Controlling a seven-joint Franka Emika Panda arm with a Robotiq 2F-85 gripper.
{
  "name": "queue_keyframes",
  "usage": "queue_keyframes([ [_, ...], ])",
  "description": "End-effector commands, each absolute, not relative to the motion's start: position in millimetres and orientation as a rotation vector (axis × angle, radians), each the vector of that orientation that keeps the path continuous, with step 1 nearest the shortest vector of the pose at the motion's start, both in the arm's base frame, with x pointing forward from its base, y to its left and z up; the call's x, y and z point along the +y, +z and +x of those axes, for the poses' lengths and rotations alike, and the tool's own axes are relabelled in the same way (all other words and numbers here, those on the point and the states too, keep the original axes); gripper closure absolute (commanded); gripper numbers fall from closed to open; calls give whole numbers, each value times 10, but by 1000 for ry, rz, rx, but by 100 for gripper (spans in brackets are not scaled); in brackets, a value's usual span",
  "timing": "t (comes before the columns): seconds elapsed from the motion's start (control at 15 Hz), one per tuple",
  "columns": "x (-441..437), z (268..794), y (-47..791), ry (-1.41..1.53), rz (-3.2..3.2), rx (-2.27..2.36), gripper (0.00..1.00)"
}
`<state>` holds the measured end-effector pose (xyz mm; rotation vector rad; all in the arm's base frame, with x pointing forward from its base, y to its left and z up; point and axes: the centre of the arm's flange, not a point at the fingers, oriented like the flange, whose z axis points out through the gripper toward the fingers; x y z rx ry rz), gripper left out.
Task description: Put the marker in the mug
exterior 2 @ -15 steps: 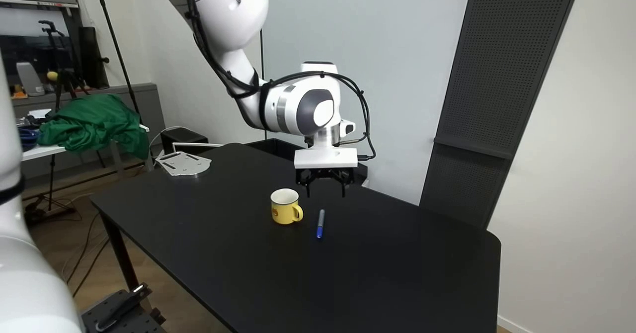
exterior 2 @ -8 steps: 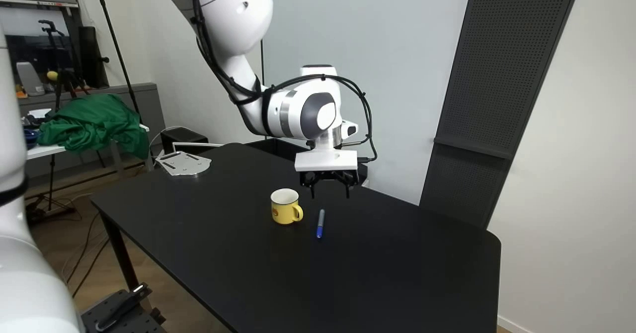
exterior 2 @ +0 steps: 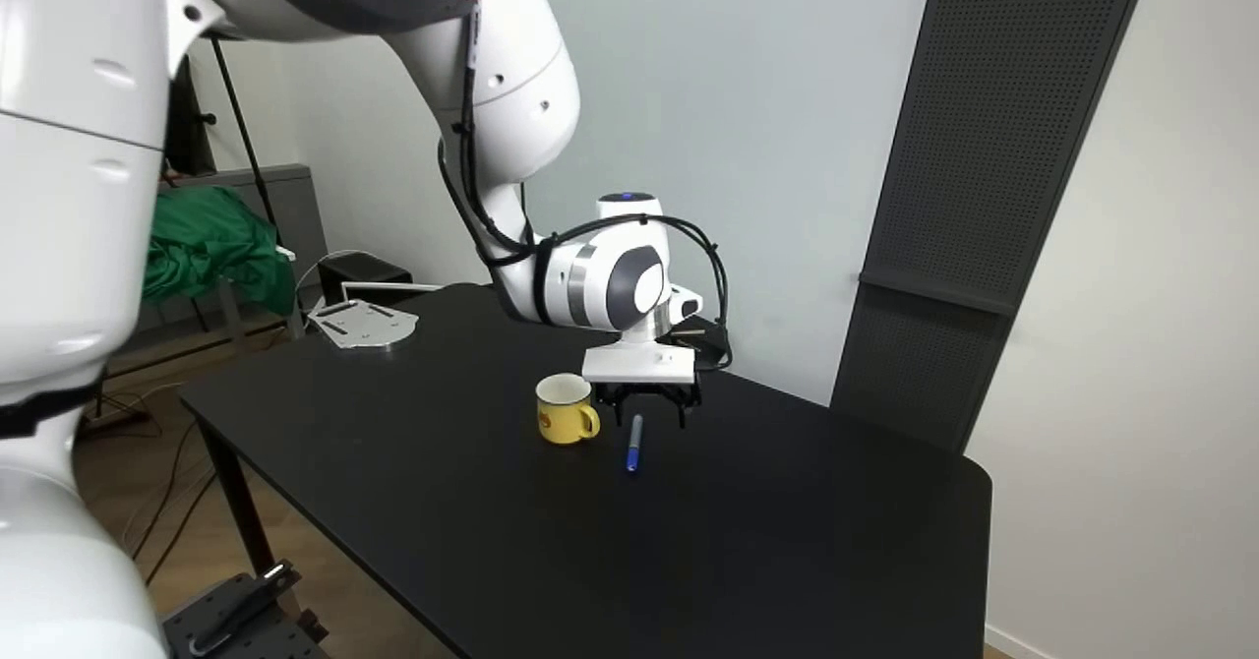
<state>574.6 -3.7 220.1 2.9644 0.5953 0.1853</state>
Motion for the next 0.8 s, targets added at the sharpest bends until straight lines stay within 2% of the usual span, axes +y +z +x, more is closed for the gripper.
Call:
queue_keyframes([
  [0.0,113,5994,1983,190,2971,570,0],
  [0.73,368,6195,1643,176,3025,612,0],
])
